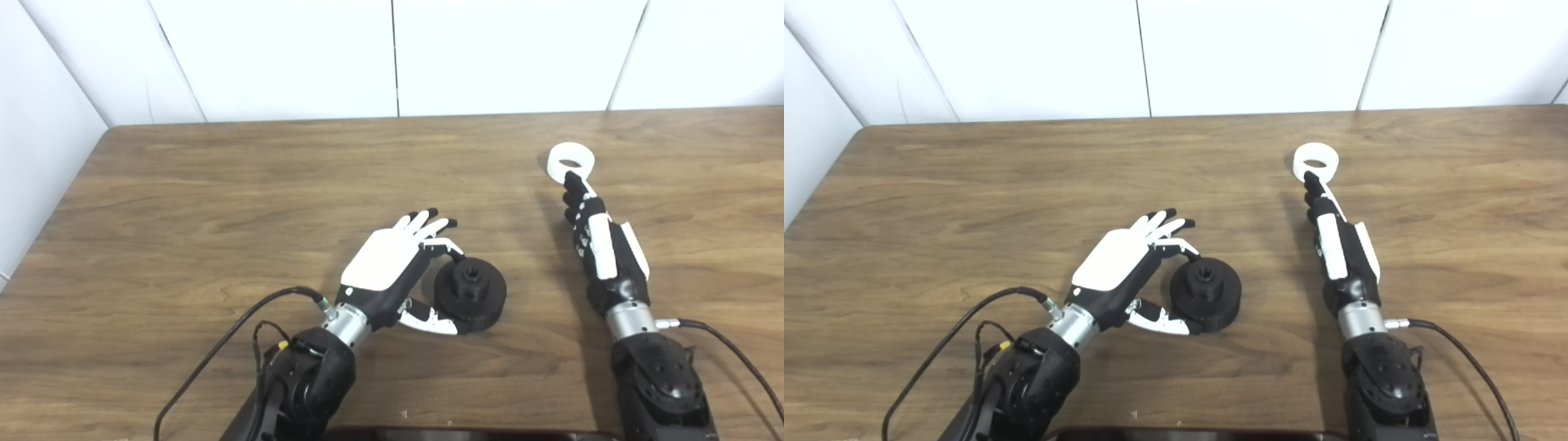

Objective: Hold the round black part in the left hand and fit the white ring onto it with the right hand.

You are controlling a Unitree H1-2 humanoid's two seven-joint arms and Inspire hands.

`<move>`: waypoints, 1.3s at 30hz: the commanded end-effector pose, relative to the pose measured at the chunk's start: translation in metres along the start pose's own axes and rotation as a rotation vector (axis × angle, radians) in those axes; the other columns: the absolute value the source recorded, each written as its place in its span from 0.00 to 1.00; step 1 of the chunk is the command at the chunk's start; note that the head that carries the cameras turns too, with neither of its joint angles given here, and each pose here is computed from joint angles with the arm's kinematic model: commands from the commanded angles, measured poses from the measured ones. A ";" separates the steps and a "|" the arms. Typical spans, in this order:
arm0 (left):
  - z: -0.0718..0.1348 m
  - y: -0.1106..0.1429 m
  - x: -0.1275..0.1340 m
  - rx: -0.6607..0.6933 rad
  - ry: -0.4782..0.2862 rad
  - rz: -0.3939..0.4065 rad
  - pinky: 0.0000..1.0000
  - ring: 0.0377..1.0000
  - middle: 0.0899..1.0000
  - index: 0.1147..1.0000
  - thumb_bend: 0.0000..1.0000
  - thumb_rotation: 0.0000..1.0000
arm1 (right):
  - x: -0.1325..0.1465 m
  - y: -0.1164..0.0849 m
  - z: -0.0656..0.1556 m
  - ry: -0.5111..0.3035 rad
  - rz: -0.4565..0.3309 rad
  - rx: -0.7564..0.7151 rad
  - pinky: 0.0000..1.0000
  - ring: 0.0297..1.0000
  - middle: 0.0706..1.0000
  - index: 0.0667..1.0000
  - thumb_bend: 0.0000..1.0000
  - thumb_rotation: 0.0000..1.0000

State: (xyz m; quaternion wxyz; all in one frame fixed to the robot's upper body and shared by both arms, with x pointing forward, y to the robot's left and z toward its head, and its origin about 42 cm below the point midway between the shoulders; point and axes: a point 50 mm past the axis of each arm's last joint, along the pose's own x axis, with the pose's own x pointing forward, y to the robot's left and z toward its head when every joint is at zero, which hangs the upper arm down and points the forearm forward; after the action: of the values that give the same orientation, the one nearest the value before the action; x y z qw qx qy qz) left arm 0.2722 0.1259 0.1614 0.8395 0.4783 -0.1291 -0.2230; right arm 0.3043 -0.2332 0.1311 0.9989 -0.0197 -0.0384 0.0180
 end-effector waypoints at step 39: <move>0.002 -0.003 0.001 0.000 0.029 -0.005 1.00 1.00 0.92 0.87 1.00 0.28 | 0.003 -0.006 0.002 -0.016 0.021 -0.012 1.00 0.98 0.96 0.95 0.70 1.00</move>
State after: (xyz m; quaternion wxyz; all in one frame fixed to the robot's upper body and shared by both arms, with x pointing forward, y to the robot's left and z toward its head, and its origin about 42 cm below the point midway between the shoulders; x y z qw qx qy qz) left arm 0.2678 0.1213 0.1508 0.8407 0.4768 -0.1068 -0.2333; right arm 0.3047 -0.2360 0.1313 0.9986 -0.0248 -0.0370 0.0272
